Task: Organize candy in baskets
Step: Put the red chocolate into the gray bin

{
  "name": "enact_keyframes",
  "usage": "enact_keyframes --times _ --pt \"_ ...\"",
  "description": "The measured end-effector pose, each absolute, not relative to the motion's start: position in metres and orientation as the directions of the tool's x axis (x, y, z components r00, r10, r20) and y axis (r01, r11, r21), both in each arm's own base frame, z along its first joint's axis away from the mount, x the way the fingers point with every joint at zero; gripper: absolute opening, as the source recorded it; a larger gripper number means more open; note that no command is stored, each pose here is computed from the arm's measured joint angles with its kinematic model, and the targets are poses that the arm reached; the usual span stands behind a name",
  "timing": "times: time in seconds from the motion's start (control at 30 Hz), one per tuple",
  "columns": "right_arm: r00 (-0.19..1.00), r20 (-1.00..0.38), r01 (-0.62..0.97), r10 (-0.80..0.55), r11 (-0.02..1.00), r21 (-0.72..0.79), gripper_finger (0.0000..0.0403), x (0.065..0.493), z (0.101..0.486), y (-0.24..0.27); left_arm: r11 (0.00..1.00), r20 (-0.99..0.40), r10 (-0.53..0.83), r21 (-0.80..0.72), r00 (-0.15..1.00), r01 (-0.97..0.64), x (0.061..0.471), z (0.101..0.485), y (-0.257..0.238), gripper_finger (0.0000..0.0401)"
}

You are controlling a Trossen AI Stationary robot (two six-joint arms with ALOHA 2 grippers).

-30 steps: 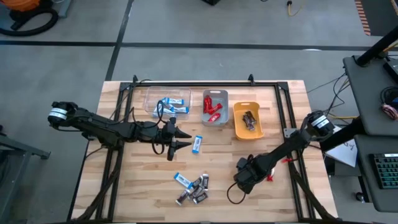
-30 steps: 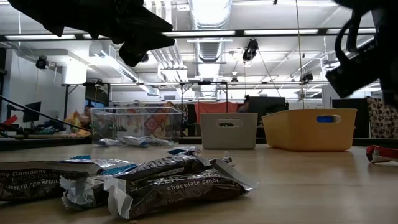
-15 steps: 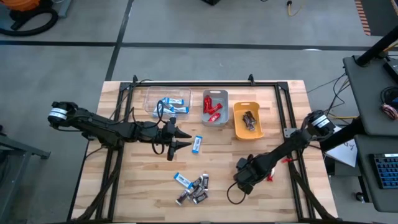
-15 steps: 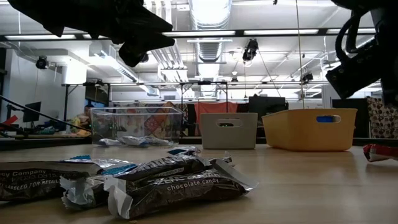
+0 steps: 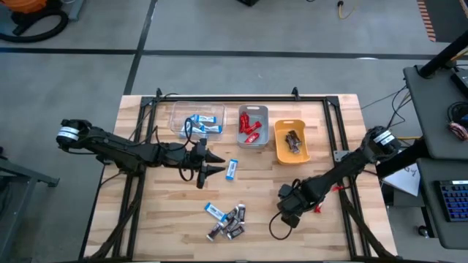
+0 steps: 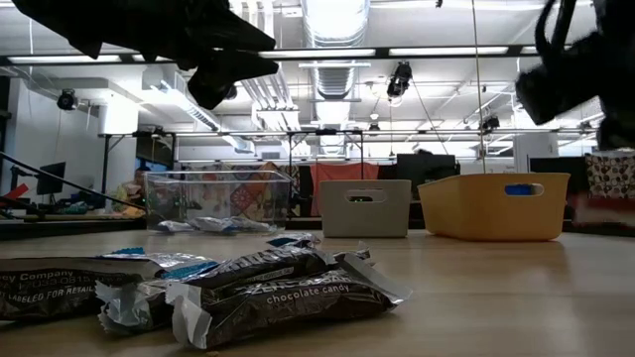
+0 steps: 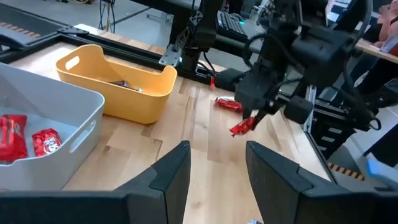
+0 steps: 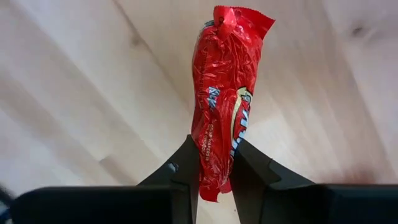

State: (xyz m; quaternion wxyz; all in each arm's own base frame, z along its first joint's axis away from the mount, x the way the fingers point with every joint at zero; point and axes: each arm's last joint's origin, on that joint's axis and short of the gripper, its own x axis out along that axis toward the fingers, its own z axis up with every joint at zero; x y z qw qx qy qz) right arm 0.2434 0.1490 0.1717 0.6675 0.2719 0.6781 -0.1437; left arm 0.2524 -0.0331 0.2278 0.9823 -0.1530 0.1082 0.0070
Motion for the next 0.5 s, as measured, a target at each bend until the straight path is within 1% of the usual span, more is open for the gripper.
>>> enact_keyframes --times 0.13,0.27,0.37,0.5 --pt "0.167 -0.976 0.532 0.140 0.821 0.209 0.0062 0.241 0.194 0.140 0.950 -0.216 -0.031 -0.310 0.976 -0.038 0.252 0.228 -0.036 0.0139" --pt "0.309 -0.948 0.492 0.073 0.841 0.225 0.0062 0.240 0.217 0.124 0.950 -0.225 -0.057 -0.312 0.973 -0.017 0.251 0.227 -0.043 0.0139" --pt "0.423 -0.906 0.461 -0.008 0.863 0.207 0.0062 0.243 0.233 0.107 0.949 -0.236 -0.069 -0.314 0.969 -0.009 0.249 0.226 -0.048 0.0139" --pt "0.552 -0.826 0.414 -0.110 0.897 0.157 0.0062 0.253 0.251 0.077 0.947 -0.257 -0.014 -0.315 0.966 -0.069 0.248 0.223 -0.052 0.0139"
